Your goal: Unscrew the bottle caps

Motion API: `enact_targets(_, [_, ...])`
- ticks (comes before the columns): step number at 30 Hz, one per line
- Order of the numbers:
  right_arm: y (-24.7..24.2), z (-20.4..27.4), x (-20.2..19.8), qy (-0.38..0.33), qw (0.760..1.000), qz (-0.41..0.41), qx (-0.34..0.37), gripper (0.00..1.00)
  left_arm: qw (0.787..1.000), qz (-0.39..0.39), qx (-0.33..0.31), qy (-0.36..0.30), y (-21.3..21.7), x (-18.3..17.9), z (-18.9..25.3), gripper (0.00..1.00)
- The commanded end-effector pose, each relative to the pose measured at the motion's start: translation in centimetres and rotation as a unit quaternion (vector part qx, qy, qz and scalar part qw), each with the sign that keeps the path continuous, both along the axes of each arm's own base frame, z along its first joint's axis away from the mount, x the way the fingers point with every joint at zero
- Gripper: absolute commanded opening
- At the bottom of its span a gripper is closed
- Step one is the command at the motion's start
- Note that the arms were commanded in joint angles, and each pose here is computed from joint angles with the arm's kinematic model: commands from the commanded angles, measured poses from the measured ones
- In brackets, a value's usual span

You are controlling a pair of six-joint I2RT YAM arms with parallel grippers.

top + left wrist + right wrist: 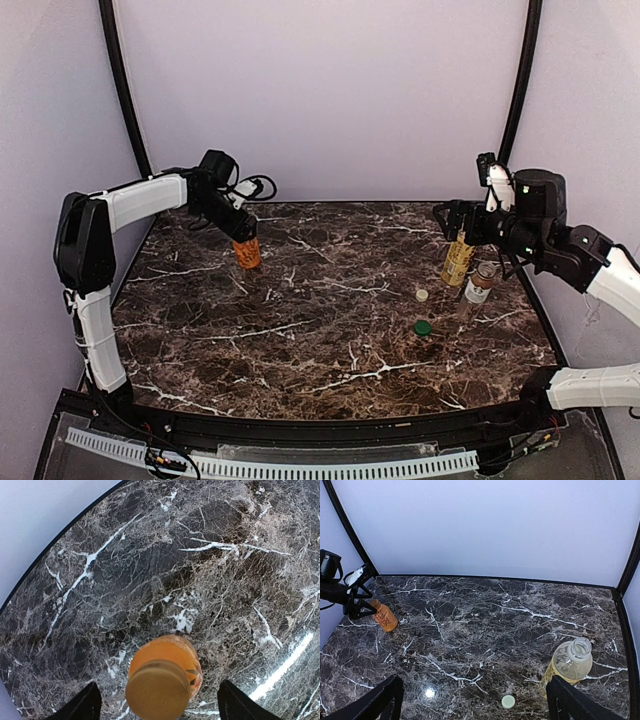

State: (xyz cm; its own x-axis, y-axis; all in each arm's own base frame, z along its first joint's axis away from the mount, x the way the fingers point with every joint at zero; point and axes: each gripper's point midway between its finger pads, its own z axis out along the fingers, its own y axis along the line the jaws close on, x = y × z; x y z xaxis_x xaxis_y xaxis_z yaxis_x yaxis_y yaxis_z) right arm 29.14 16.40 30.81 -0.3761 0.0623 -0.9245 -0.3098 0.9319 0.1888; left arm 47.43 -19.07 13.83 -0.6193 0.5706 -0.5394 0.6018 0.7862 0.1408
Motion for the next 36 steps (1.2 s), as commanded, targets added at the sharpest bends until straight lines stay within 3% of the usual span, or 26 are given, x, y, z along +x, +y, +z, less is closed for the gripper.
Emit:
enact_targets(1, [0.2, 1.1, -0.1, -0.006, 1.0, 0.002, 0.012, 0.98, 0.999, 0.021, -0.013, -0.038, -0.1, 1.6, 1.1, 0.79])
enact_targets(5, [0.2, 1.0, -0.3, -0.005, 1.0, 0.002, 0.013, 0.98, 0.999, 0.023, -0.013, -0.039, 0.0, 1.8, 0.7, 0.71])
enact_targets(21, [-0.3, 1.5, -0.8, -0.011, 1.0, -0.002, 0.016, 0.99, 0.998, 0.039, -0.033, 0.018, 0.9, 1.1, -2.0, 0.66])
enact_targets(27, [-0.3, 1.6, -0.8, -0.012, 1.0, -0.004, 0.015, 0.99, 0.999, 0.043, -0.024, 0.023, 1.3, 1.1, -2.6, 0.58])
enact_targets(29, [-0.4, 1.6, -0.8, -0.013, 1.0, -0.004, 0.015, 0.99, 0.998, 0.041, -0.026, 0.027, 1.2, 1.0, -2.6, 0.51])
enact_targets(36, [-0.3, 1.8, -0.8, -0.014, 1.0, -0.002, 0.016, 0.99, 0.998, 0.023, -0.03, 0.041, 0.8, 0.0, -1.6, 0.06])
